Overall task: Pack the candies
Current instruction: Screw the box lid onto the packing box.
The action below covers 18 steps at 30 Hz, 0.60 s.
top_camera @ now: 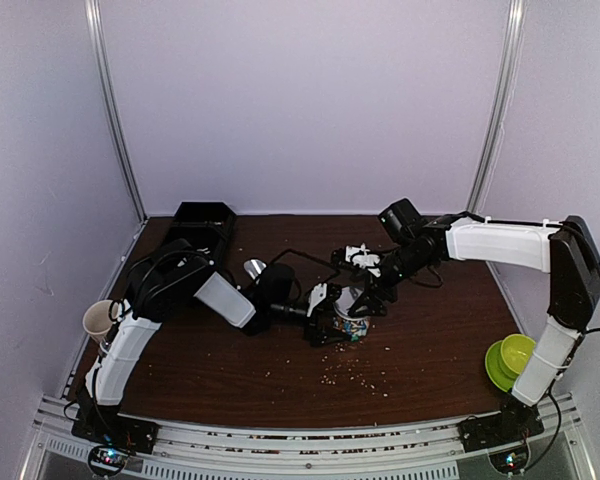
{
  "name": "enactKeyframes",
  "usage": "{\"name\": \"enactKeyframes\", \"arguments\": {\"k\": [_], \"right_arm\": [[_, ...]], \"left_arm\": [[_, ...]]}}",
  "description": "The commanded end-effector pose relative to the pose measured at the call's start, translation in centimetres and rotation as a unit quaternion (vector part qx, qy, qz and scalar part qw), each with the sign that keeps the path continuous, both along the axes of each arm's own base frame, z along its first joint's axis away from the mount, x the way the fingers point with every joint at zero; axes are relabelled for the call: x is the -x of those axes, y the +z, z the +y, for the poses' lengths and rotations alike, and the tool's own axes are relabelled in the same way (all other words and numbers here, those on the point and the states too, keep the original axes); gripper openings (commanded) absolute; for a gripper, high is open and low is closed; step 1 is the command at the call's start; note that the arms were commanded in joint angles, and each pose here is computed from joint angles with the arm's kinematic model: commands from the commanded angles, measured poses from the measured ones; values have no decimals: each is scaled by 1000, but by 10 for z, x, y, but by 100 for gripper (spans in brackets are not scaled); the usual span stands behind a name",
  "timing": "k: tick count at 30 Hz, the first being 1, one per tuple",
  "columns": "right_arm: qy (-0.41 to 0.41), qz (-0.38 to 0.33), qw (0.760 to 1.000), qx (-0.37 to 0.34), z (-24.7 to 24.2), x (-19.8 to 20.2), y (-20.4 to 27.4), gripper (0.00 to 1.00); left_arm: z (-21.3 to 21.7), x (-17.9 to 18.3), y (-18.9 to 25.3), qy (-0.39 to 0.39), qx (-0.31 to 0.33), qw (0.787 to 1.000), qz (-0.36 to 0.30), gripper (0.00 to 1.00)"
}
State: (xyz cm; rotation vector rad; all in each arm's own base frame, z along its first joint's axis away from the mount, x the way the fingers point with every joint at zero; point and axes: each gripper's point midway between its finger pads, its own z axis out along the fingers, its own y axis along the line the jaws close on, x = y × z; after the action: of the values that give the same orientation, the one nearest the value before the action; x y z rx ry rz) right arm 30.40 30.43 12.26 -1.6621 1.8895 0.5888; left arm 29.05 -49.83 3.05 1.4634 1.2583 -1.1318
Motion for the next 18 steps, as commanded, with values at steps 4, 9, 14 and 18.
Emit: {"name": "enactKeyframes", "arguments": {"k": [4, 9, 14, 18], "right_arm": [[-6, 19, 1000, 13, 0, 6, -8, 100], [-15, 22, 999, 23, -1, 5, -11, 100], [-14, 30, 999, 27, -1, 8, -11, 100], [-13, 32, 999, 33, -2, 10, -14, 100]], "left_arm": [[22, 2, -63, 19, -87, 994, 58, 85], [22, 2, -63, 20, -87, 994, 57, 84], [22, 2, -63, 21, -87, 994, 57, 84], [22, 1, -63, 22, -87, 994, 57, 85]]}}
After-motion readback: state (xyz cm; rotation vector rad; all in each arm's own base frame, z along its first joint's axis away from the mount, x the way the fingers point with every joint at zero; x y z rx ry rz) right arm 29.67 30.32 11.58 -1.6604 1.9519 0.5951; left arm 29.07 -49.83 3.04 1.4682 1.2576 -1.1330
